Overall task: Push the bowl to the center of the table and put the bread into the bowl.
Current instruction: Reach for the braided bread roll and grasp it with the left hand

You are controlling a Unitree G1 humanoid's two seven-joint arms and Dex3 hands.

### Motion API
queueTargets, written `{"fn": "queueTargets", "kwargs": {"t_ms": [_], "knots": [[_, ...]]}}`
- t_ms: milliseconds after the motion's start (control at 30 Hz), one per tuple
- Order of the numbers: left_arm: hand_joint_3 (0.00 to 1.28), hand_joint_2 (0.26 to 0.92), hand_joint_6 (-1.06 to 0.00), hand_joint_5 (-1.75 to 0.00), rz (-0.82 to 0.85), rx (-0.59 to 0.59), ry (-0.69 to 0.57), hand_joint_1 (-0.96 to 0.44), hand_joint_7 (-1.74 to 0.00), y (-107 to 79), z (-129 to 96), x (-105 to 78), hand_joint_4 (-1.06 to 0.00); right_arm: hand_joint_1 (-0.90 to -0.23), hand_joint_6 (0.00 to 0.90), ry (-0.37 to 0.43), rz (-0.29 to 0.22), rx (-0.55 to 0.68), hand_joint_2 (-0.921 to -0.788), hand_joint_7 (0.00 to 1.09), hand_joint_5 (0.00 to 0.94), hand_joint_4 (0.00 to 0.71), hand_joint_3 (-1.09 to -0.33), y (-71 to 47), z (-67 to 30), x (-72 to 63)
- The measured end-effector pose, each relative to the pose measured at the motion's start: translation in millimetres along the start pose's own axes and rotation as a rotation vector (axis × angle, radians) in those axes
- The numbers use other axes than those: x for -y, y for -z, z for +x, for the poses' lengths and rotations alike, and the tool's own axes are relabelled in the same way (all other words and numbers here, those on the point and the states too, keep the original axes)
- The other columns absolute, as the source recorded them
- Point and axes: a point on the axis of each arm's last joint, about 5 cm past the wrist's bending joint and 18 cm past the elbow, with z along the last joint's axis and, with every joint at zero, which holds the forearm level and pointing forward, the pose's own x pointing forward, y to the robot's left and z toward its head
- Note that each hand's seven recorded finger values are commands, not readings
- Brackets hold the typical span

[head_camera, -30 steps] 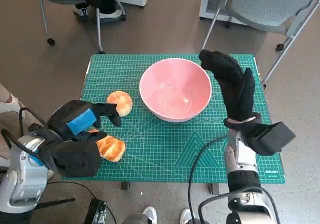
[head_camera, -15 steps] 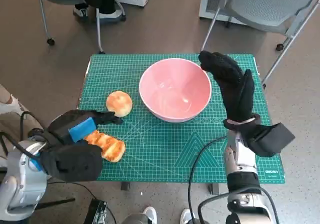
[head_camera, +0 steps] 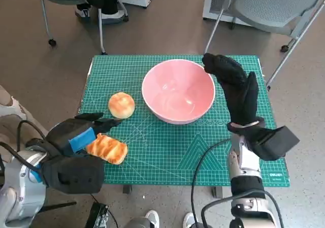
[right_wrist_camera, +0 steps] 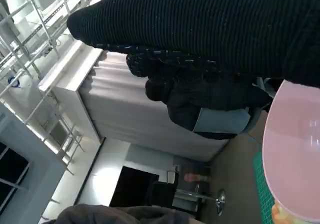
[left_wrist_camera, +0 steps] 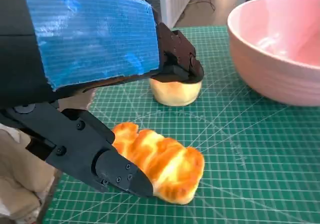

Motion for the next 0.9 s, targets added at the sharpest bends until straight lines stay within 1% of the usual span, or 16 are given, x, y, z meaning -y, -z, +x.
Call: {"fn": "queueTargets", "kwargs": {"t_ms": [300,500,667,900], "knots": [[0.00,0.699,-0.28,0.00,0.010,-0.025,0.049,-0.45,-0.01,1.4,6.9,9.5,-0.10,-0.660,0.085,0.000,0.004,-0.005,-0.921,0.45,0.000,0.211,-0.790,0.4,0.1,-0.4],[0.00,0.699,-0.28,0.00,0.009,-0.024,0.050,-0.45,-0.01,1.1,7.6,10.2,-0.10,-0.660,0.084,-0.001,0.006,-0.009,-0.921,0.45,0.000,0.211,-0.791,0.6,0.1,-0.4],[0.00,0.694,-0.28,0.00,0.015,-0.040,0.072,-0.38,0.00,1.2,16.5,13.2,-0.10,-0.660,0.083,0.001,0.007,-0.010,-0.921,0.46,0.000,0.211,-0.791,0.6,-0.3,0.0],[0.00,0.695,-0.29,-0.01,-0.014,-0.080,0.153,-0.27,-0.01,4.2,37.2,26.8,-0.13,-0.660,0.082,-0.001,0.008,-0.012,-0.921,0.46,0.000,0.212,-0.790,0.6,-0.6,0.1]]}}
